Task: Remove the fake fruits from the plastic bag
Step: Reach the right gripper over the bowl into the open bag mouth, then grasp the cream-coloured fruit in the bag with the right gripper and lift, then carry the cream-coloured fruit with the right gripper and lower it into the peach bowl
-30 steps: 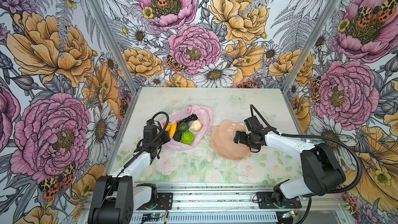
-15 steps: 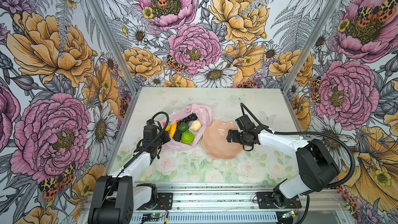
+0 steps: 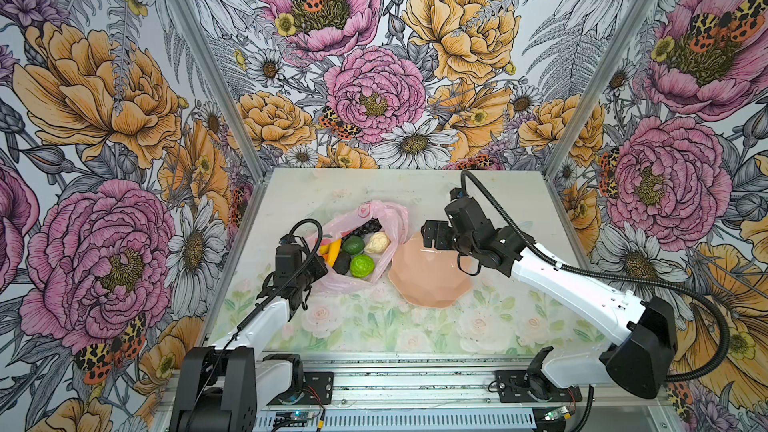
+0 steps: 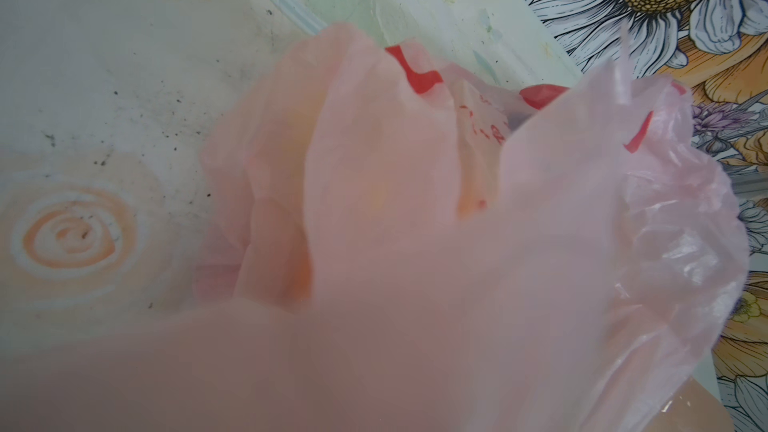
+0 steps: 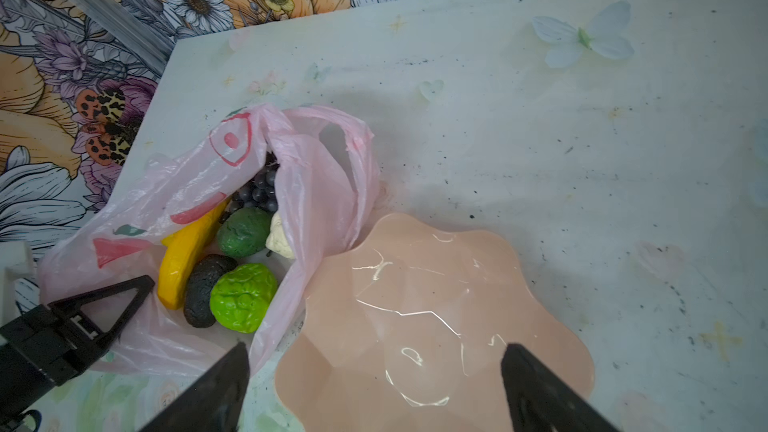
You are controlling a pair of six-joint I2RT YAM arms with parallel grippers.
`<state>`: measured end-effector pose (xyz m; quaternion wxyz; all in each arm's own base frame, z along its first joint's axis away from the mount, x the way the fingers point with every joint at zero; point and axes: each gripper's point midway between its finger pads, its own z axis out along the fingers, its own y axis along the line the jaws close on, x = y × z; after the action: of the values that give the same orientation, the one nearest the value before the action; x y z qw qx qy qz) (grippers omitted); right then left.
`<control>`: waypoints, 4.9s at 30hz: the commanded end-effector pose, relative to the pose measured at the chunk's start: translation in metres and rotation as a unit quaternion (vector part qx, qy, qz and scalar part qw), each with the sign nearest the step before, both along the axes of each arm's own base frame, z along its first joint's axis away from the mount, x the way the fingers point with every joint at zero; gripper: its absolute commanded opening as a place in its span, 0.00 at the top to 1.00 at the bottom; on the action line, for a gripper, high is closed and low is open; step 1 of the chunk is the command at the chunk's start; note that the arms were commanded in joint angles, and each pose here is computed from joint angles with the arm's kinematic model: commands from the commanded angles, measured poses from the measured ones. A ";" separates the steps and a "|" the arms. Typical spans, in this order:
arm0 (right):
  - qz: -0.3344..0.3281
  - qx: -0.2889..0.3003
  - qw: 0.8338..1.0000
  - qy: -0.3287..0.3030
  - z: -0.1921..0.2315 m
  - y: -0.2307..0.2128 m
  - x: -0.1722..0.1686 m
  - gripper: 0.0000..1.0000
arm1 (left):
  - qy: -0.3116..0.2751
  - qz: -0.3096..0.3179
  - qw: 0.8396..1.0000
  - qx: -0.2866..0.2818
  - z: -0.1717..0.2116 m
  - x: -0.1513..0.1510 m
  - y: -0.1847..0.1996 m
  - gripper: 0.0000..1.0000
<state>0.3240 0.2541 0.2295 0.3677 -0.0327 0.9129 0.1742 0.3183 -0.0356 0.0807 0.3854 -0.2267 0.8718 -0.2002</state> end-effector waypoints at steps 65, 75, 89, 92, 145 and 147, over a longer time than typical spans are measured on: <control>-0.035 -0.024 0.991 0.126 -0.180 0.158 0.092 0.16 | -0.027 -0.032 0.999 0.020 0.012 0.001 -0.012 0.83; -0.039 -0.063 0.991 0.116 -0.190 0.149 0.081 0.20 | -0.029 -0.032 0.999 0.021 0.013 0.002 -0.012 0.83; -0.023 -0.074 0.995 0.056 -0.145 0.150 0.091 0.40 | -0.030 -0.031 0.999 0.023 0.014 0.001 -0.011 0.83; -0.015 -0.068 0.997 0.039 -0.123 0.150 0.091 0.40 | -0.031 -0.030 0.999 0.022 0.014 0.001 -0.011 0.83; 0.206 -0.409 0.849 0.264 -0.146 -0.039 -0.070 0.46 | -0.039 -0.028 0.998 0.030 0.018 -0.001 -0.011 0.83; 0.210 -0.412 0.845 0.268 -0.150 -0.039 -0.068 0.46 | -0.039 -0.028 0.998 0.030 0.018 -0.001 -0.011 0.83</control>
<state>0.2475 0.2152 0.0776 0.0140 -0.3123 0.9406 -0.1321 0.3167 -0.0475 0.0965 0.4068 -0.1921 0.8696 -0.2033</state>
